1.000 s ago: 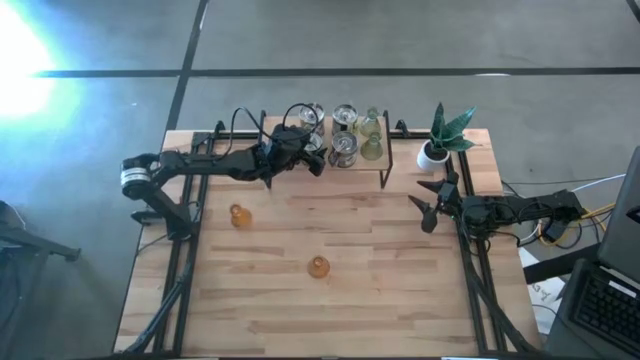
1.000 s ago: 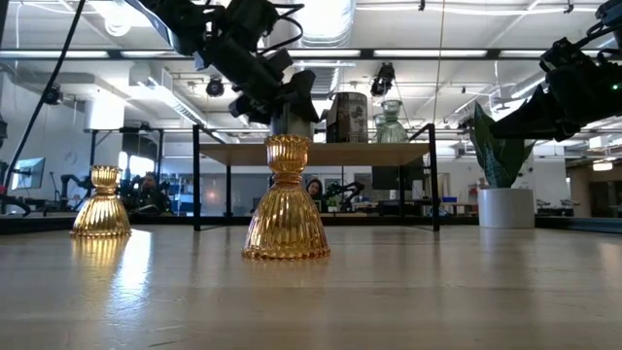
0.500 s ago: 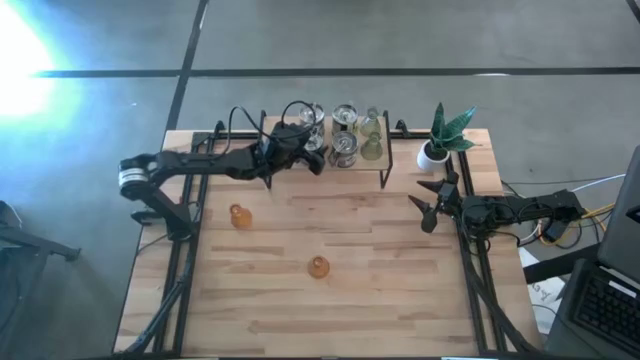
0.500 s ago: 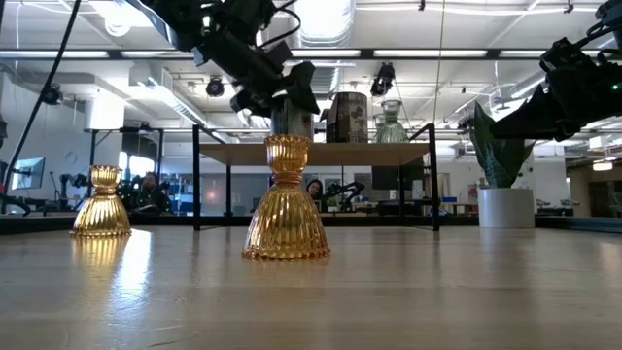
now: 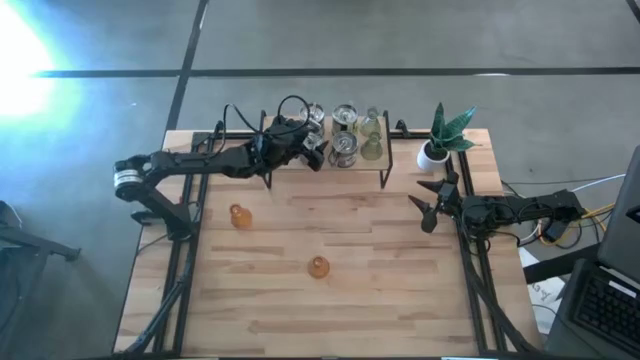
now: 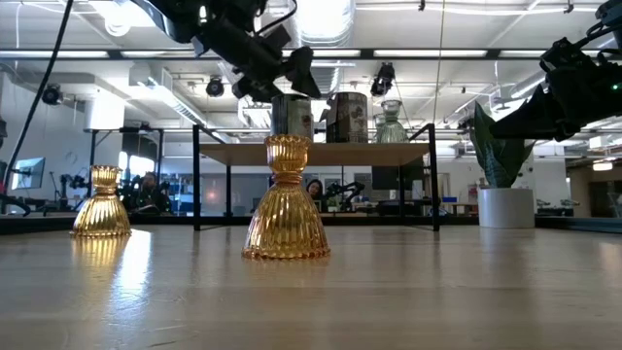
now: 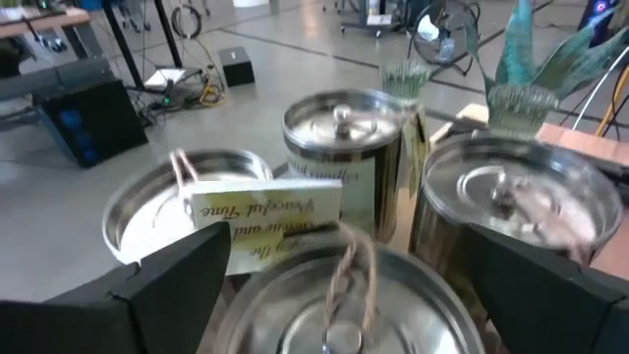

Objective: Pick & Place candle stick holders
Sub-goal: Put the green scented candle on the shelf, then put the right orange candle holder on the shelf

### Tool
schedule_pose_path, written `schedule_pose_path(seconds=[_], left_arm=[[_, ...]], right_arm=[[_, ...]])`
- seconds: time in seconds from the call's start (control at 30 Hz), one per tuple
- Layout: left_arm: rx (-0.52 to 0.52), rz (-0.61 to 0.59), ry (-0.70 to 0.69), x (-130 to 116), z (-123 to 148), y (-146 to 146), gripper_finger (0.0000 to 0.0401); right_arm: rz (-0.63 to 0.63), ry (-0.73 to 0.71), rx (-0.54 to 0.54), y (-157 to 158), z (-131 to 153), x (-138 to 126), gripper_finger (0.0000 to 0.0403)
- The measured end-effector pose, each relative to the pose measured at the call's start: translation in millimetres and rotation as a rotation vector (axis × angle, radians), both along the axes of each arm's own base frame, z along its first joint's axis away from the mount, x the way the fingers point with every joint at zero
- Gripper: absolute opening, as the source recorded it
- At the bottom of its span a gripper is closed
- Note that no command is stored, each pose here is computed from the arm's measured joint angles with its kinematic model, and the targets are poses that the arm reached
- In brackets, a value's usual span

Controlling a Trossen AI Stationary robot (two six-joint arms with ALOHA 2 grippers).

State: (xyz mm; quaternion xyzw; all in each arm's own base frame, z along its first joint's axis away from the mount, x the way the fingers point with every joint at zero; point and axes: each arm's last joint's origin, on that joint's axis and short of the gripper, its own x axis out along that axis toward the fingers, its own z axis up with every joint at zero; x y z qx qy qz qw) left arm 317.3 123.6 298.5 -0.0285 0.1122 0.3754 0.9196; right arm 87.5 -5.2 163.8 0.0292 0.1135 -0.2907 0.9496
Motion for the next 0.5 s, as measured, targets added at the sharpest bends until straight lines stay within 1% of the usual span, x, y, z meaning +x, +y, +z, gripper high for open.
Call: schedule_pose_path(seconds=[0.2, 0.3, 0.5], left_arm=[[0.034, -0.009, -0.008, 2.2, 12.3, 0.0, 0.0400], [0.057, -0.015, -0.015, 0.5, 22.5, -1.3, 0.0400], [0.129, -0.032, -0.037, -14.7, 53.4, -8.9, 0.0400]], right_arm=[[0.000, 0.000, 0.000, 0.0, 0.0, 0.0, 0.0251], [0.000, 0.000, 0.000, 0.0, -0.1, 0.0, 0.0251], [0.000, 0.000, 0.000, 0.0, 0.0, 0.0, 0.0251]])
